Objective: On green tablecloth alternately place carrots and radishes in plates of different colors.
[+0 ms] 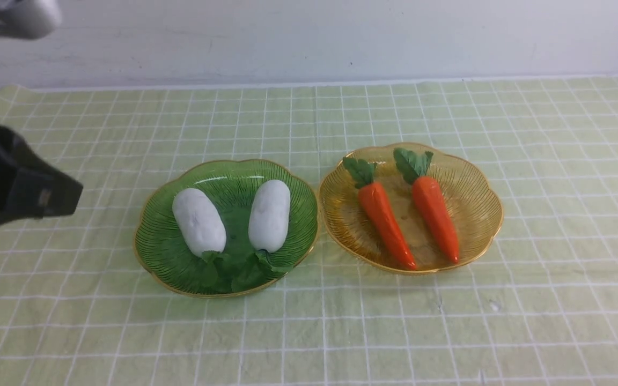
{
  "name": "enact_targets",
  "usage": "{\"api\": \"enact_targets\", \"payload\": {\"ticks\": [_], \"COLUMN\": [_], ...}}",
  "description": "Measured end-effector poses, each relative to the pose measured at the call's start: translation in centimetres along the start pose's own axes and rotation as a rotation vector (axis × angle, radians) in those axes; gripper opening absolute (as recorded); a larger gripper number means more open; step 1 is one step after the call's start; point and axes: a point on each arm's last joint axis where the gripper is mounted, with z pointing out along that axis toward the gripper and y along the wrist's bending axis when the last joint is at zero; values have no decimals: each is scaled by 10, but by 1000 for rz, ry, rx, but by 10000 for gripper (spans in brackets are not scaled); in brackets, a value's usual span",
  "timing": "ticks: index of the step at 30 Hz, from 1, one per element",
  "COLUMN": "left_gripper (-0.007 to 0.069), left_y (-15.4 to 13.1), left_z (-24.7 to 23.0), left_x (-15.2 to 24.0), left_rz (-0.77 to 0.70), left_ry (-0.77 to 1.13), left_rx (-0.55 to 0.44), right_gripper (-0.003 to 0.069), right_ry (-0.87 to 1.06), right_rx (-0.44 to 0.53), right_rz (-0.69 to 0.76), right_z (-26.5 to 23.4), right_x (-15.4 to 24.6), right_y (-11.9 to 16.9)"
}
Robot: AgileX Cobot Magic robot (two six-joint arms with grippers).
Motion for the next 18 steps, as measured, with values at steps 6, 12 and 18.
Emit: {"api": "enact_targets", "payload": {"ticks": [6, 12, 18], "left_gripper": [-8, -8, -8], "left_y": [-17, -28, -23], "left_z": [-32, -39, -17], "left_x": [65, 124, 157], "left_rz": [22, 17, -45], "left_ry": [-336, -590, -813], "left_rx": [-56, -57, -58], "right_gripper": [-15, -15, -15], "right_ry": [0, 0, 0], "right_rx": [0, 0, 0], "right_rz": [-142, -161, -164], "right_z": [0, 0, 0], "right_x": [0, 0, 0], "right_y": [0, 0, 0]}}
